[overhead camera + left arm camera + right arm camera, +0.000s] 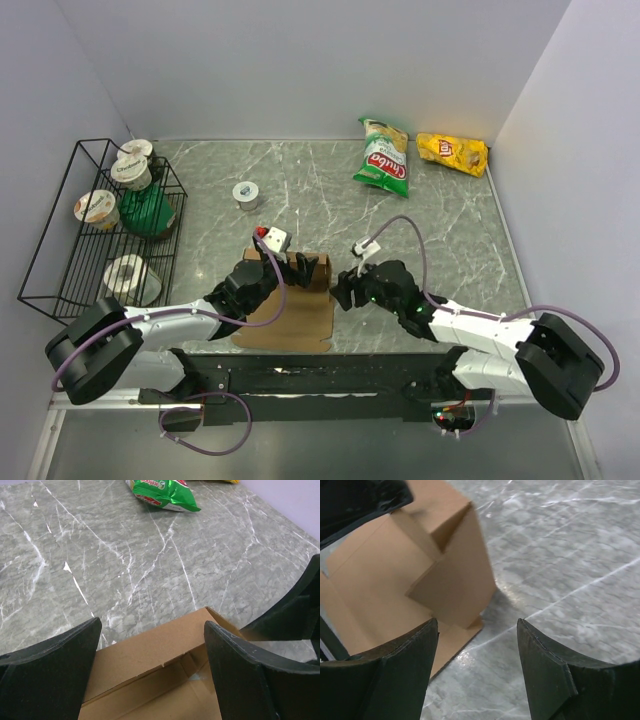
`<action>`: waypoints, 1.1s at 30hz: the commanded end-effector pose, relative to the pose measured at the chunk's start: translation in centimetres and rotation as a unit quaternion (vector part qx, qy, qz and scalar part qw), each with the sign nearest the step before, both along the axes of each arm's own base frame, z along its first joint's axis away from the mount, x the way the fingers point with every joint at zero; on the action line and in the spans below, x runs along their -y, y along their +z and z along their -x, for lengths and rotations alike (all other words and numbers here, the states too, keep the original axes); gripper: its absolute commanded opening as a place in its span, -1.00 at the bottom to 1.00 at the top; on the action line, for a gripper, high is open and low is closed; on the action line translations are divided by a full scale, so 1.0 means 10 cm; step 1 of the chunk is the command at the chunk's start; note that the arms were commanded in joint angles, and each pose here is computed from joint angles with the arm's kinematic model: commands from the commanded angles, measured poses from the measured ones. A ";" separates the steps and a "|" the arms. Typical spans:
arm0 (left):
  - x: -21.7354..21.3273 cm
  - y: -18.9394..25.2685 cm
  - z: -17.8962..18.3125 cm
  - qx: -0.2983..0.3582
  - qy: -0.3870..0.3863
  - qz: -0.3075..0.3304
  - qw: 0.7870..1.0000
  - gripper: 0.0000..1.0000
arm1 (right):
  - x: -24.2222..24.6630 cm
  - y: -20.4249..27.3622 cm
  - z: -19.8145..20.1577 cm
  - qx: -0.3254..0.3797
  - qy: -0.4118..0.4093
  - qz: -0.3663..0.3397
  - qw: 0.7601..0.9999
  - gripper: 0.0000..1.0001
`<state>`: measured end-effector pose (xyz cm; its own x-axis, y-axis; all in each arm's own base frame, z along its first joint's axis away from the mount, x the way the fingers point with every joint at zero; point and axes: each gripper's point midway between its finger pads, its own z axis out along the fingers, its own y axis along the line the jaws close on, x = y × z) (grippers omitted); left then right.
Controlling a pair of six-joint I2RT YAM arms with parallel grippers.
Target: Fold the paper box
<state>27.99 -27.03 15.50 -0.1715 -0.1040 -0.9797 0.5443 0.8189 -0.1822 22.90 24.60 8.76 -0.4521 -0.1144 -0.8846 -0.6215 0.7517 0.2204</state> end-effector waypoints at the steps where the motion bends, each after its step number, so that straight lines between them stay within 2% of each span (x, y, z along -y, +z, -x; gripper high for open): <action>1: -0.14 -0.65 0.17 -0.085 -0.001 -0.073 0.994 0.80 | -0.15 0.16 -0.09 0.040 0.013 -0.010 0.999 0.43; 7: -0.15 -0.66 0.18 -0.086 0.000 -0.076 0.993 0.80 | -0.25 0.19 -0.24 0.064 0.019 0.006 0.998 0.46; 11: -0.15 -0.67 0.18 -0.086 0.000 -0.078 0.993 0.80 | -0.27 0.27 -0.24 0.069 0.021 0.005 0.997 0.25; 13: -0.13 -0.66 0.17 -0.085 -0.002 -0.076 0.993 0.80 | -0.23 0.27 -0.22 0.067 0.011 0.006 0.998 0.25; 16: -0.14 -0.67 0.17 -0.087 -0.001 -0.078 0.993 0.80 | -0.13 0.28 -0.10 0.059 0.000 0.008 0.998 0.36; 20: -0.15 -0.66 0.18 -0.086 -0.001 -0.076 0.993 0.80 | 0.19 0.40 -0.09 0.043 -0.056 -0.016 0.997 0.38; 23: -0.14 -0.66 0.18 -0.085 -0.003 -0.076 0.994 0.79 | 0.33 0.53 -0.11 0.044 -0.079 -0.030 0.995 0.25; 28: -0.13 -0.66 0.17 -0.086 -0.003 -0.076 0.993 0.79 | 0.64 0.63 -0.43 0.030 -0.146 -0.051 0.988 0.03; 31: -0.13 -0.66 0.17 -0.086 -0.003 -0.076 0.993 0.79 | 0.71 0.49 -0.62 0.005 -0.169 -0.031 0.985 -0.03; 33: -0.13 -0.66 0.17 -0.086 -0.003 -0.076 0.993 0.79 | 0.66 0.32 -0.67 -0.006 -0.153 -0.006 0.988 -0.03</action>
